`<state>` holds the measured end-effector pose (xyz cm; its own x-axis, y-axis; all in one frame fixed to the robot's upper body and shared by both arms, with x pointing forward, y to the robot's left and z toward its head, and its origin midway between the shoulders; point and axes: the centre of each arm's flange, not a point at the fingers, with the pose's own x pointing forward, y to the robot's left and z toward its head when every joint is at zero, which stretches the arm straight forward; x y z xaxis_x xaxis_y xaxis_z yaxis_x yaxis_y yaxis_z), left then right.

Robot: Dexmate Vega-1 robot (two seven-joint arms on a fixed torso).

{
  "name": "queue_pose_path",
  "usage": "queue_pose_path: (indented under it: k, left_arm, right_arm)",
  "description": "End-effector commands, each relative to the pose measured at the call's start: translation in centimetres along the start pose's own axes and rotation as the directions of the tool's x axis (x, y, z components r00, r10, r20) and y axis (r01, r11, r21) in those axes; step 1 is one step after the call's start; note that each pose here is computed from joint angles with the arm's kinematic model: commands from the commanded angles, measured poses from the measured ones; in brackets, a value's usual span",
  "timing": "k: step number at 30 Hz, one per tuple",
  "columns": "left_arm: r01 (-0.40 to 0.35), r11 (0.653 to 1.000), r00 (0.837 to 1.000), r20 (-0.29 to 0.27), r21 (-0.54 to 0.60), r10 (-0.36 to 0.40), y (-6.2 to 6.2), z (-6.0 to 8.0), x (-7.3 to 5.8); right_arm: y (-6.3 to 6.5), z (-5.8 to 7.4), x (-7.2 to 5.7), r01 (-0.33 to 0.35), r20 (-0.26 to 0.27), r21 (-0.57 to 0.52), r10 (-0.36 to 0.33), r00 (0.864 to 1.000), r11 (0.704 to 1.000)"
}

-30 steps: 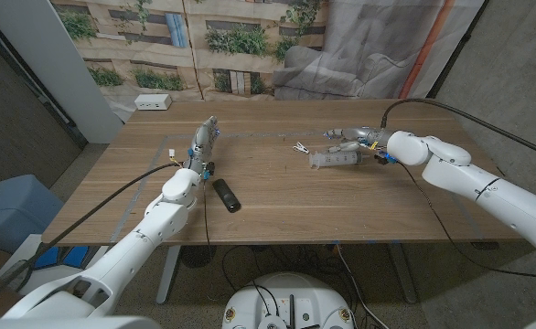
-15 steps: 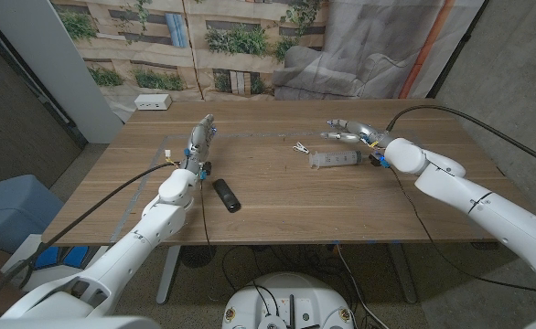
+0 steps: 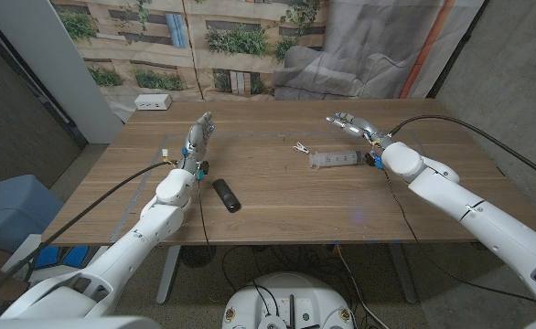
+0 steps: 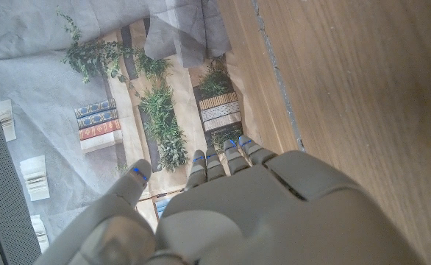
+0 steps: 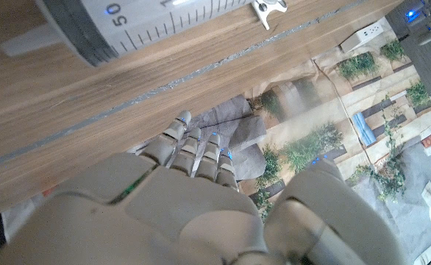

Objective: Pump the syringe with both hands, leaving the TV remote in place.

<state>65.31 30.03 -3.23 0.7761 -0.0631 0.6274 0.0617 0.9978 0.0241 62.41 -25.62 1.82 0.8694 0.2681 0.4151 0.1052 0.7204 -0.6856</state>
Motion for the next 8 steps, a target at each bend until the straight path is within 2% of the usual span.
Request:
queue_pose_path:
  k: [1, 6, 8]
  left_arm:
    - [0.002, 1.0, 1.0, 0.019, -0.018, -0.001, 0.6, -0.2, -0.2]
    - [-0.002, 0.999, 1.0, 0.024, -0.045, 0.003, 0.7, -0.3, 0.1]
    - [0.001, 0.999, 1.0, 0.024, -0.047, 0.0, 0.6, -0.5, 0.2]
  right_arm:
    - [1.0, -1.6, -0.6, 0.11, -0.016, 0.228, -0.109, 0.994, 0.968]
    - [0.9, -2.6, -1.0, 0.143, -0.035, 0.309, -0.14, 0.99, 0.94]
    - [0.9, -3.1, -1.2, 0.159, -0.039, 0.356, -0.156, 0.987, 0.921]
